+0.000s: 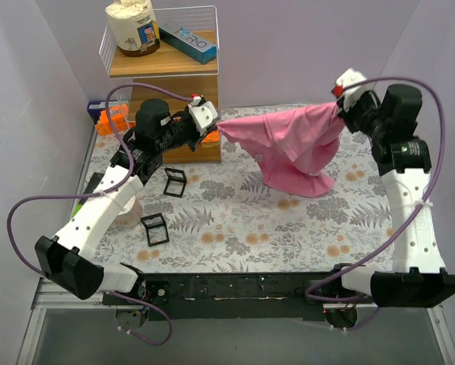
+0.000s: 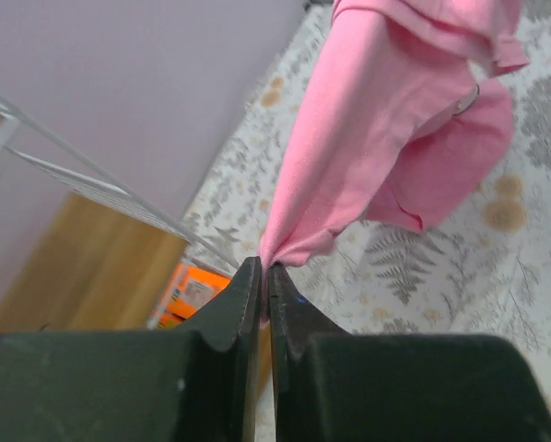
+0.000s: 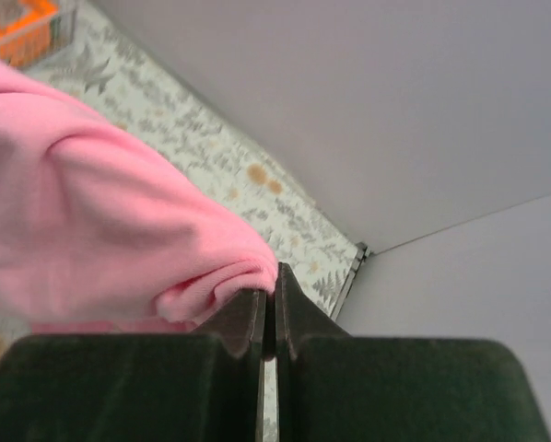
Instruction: Remove the brooch from the garment
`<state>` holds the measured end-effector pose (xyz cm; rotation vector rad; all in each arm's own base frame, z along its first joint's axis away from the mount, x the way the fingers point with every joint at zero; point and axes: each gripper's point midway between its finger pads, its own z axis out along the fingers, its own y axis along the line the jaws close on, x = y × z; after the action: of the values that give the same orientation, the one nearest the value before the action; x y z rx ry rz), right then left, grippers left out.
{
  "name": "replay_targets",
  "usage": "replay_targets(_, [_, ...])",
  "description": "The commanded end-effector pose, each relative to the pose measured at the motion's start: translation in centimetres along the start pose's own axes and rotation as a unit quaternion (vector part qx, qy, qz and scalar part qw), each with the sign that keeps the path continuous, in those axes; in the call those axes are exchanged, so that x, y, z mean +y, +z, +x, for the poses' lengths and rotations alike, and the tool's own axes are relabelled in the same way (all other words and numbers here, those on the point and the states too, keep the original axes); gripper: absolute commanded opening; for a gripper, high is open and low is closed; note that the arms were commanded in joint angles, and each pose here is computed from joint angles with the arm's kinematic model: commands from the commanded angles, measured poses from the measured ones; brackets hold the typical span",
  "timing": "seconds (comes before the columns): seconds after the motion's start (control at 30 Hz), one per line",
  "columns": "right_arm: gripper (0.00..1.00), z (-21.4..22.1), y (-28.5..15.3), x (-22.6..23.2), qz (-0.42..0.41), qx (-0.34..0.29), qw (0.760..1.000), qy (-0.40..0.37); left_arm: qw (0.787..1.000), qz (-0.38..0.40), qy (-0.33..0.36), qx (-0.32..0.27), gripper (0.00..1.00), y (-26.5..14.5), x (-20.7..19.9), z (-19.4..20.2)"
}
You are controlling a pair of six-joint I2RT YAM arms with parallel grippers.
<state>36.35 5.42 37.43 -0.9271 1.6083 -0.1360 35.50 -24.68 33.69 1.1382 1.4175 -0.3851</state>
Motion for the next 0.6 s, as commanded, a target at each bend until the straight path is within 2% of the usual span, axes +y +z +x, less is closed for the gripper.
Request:
replay_targets(0.0, [0.01,-6.2,-1.6,-7.9,0.093,-0.079,0.989,0.089,0.994,-0.112,-0.005,-0.016,0.0,-2.7,5.3,-4.6])
replay_targets(0.03, [0.01,-8.7,-2.9,-9.4,0.108,-0.106,0.985,0.083,0.991,-0.129,0.0,-0.026,0.0,-3.1,6.2,-5.8])
replay_targets(0.1, [0.01,-10.3,-3.3,-10.5,0.116,-0.125,0.98,0.097,0.985,-0.165,0.005,-0.039,0.0,-3.9,8.1,-7.5])
replay_targets(0.17, [0.01,-13.0,-5.0,-12.1,0.14,-0.157,0.973,0.096,0.978,-0.198,0.021,-0.067,0.0,-5.4,9.9,-11.0])
replay_targets(0.33, [0.01,-16.7,-8.0,-13.7,0.175,-0.213,0.954,0.119,0.959,-0.248,0.047,-0.132,0.0,-8.4,12.6,-17.4])
replay_targets(0.43, [0.01,-17.4,-9.0,-12.8,0.161,-0.225,0.953,0.125,0.959,-0.233,0.046,-0.152,0.0,-8.5,12.4,-19.0])
replay_targets(0.53, [0.01,-15.4,-8.4,-10.5,0.129,-0.198,0.962,0.14,0.968,-0.18,0.041,-0.169,0.0,-8.6,10.3,-19.9])
replay_targets(0.57, [0.01,-14.0,-7.9,-9.4,0.114,-0.177,0.968,0.137,0.975,-0.156,0.032,-0.155,0.0,-7.9,9.2,-18.6])
